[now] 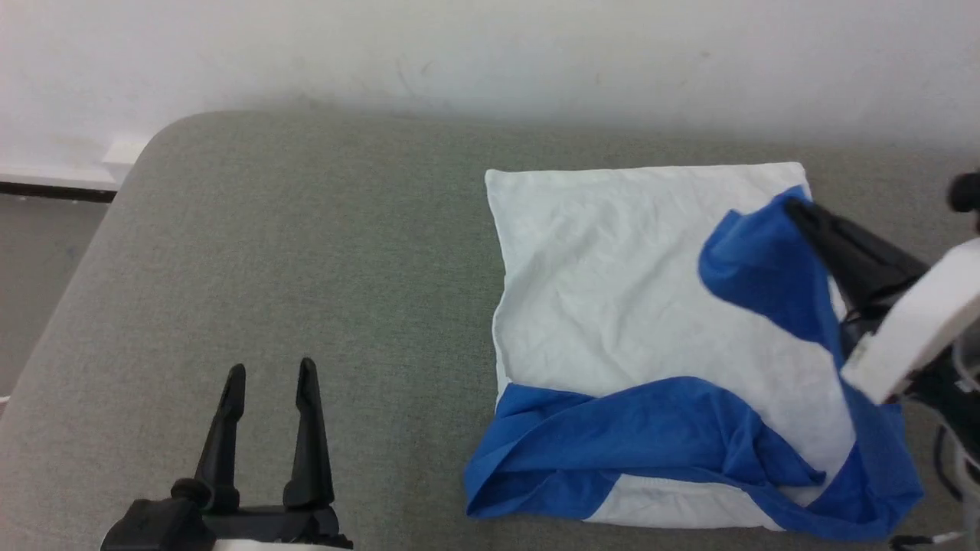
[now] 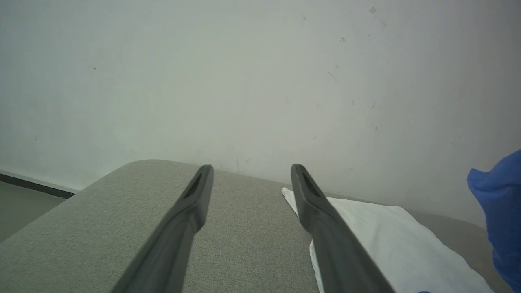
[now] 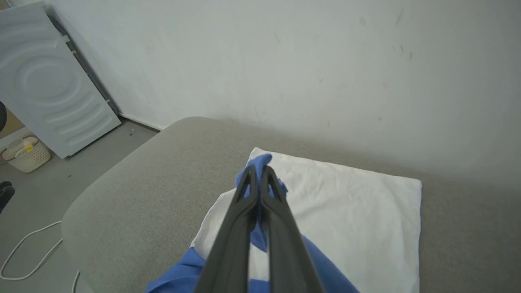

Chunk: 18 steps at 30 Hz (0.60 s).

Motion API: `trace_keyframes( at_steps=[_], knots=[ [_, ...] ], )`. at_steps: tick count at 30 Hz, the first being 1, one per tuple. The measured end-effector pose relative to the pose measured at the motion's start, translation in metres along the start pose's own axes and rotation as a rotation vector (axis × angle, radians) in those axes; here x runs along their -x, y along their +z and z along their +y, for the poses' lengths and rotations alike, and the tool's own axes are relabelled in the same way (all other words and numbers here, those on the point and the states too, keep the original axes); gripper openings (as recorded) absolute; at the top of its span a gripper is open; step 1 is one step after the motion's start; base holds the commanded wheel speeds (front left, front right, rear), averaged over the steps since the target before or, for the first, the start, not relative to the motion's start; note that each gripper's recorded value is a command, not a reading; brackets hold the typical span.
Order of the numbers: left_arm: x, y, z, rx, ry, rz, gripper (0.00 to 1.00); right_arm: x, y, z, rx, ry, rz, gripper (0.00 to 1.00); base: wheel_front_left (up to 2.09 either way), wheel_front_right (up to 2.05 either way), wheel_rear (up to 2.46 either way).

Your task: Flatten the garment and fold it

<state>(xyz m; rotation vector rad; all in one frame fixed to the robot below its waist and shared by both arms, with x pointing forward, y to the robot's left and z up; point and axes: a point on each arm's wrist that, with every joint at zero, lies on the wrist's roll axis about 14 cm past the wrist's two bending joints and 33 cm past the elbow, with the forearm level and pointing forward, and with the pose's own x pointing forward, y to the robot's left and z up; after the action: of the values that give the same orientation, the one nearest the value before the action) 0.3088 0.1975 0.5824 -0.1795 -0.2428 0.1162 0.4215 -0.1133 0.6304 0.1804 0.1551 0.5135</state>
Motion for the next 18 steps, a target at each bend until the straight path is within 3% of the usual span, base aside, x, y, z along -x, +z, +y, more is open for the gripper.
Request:
trace_keyframes(
  at_steps=[10,18],
  knots=[
    [0.003,-0.004,0.013,-0.002,0.066,0.005,1.00,-0.051,-0.098,0.064,-0.050,0.203,0.261,0.00,0.00,0.00,0.00],
    [0.008,-0.013,0.025,-0.013,0.129,0.027,1.00,-0.065,-0.187,0.109,-0.072,0.314,0.462,0.00,0.00,0.00,0.00]
  ],
)
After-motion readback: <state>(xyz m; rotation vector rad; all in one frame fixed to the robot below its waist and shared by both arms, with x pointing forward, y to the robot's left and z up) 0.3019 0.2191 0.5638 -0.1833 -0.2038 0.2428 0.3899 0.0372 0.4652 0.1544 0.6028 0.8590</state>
